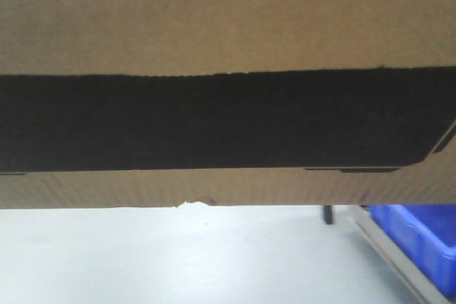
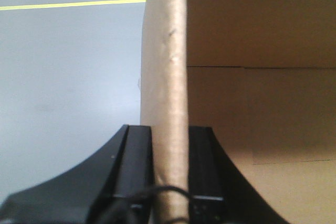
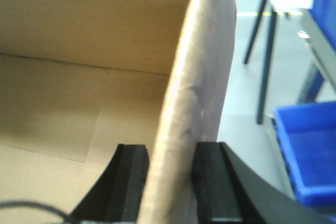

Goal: Grab box from left shelf to table start

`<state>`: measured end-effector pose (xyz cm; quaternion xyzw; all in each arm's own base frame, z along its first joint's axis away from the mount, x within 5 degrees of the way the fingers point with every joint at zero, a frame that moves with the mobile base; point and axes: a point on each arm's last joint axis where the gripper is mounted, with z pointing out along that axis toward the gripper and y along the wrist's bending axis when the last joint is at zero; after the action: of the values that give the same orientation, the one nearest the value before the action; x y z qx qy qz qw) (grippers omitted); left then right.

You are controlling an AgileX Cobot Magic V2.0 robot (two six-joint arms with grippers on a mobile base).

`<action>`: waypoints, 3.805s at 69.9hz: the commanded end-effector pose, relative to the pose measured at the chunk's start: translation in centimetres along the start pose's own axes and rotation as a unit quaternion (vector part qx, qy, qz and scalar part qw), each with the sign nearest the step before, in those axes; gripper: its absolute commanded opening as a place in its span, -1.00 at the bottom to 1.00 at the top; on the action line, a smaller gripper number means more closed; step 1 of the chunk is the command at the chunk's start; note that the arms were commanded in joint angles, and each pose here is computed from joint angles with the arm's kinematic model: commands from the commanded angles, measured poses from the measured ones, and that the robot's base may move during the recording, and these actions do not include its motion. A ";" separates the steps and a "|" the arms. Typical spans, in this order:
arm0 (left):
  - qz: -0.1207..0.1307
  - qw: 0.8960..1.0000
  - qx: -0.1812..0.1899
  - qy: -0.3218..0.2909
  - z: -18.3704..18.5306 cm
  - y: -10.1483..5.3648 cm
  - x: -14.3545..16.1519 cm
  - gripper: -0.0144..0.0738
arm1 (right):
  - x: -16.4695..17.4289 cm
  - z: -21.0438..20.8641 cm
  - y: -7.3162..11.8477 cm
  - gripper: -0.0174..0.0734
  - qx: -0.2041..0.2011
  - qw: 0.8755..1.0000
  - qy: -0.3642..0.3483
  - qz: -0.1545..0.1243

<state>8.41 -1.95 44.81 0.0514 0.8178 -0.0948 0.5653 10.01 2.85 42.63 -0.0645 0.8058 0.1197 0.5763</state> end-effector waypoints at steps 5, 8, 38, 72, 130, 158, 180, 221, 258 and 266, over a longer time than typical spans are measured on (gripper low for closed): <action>-0.028 0.994 0.040 -0.094 -1.6 -0.8 -2.2 -0.90 | -2.2 -0.9 0.0 -0.49 0.005 0.996 -0.088 -0.017; -0.028 0.994 0.040 -0.094 -1.6 -0.8 -2.2 -0.90 | -2.2 -0.9 0.0 -0.49 0.005 0.996 -0.088 -0.017; -0.028 0.994 0.040 -0.094 -1.6 -0.8 -2.2 -0.90 | -2.2 -0.9 0.0 -0.49 0.005 0.996 -0.088 -0.017; -0.028 0.994 0.040 -0.094 -1.6 -0.8 -2.2 -0.90 | -2.2 -0.9 0.0 -0.49 0.005 0.996 -0.088 -0.017; -0.028 0.994 0.040 -0.094 -1.6 -0.8 -2.2 -0.90 | -2.2 -0.9 0.0 -0.49 0.005 0.996 -0.088 -0.017; -0.028 0.994 0.040 -0.094 -1.6 -0.8 -2.2 -0.90 | -2.2 -0.9 0.0 -0.49 0.005 0.996 -0.088 -0.017; -0.028 0.994 0.040 -0.094 -1.6 -0.8 -2.2 -0.90 | -2.2 -0.9 0.0 -0.49 0.005 0.996 -0.089 -0.017; -0.029 0.995 0.040 -0.092 -1.5 -0.8 -2.1 -0.90 | -2.2 -0.9 0.0 -0.49 0.005 0.996 -0.088 -0.017; -0.031 0.996 0.037 -0.070 -0.3 -0.7 -1.4 -0.90 | -2.2 -0.8 0.0 -0.49 0.005 0.996 -0.088 -0.017; -0.031 0.996 0.037 -0.070 -0.3 -0.7 -1.4 -0.90 | -2.2 -0.8 0.0 -0.49 0.005 0.996 -0.088 -0.017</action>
<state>8.87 -2.08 43.96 0.0501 0.8262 -0.0983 0.5526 10.00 2.82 42.59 -0.0650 0.8073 0.1178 0.5746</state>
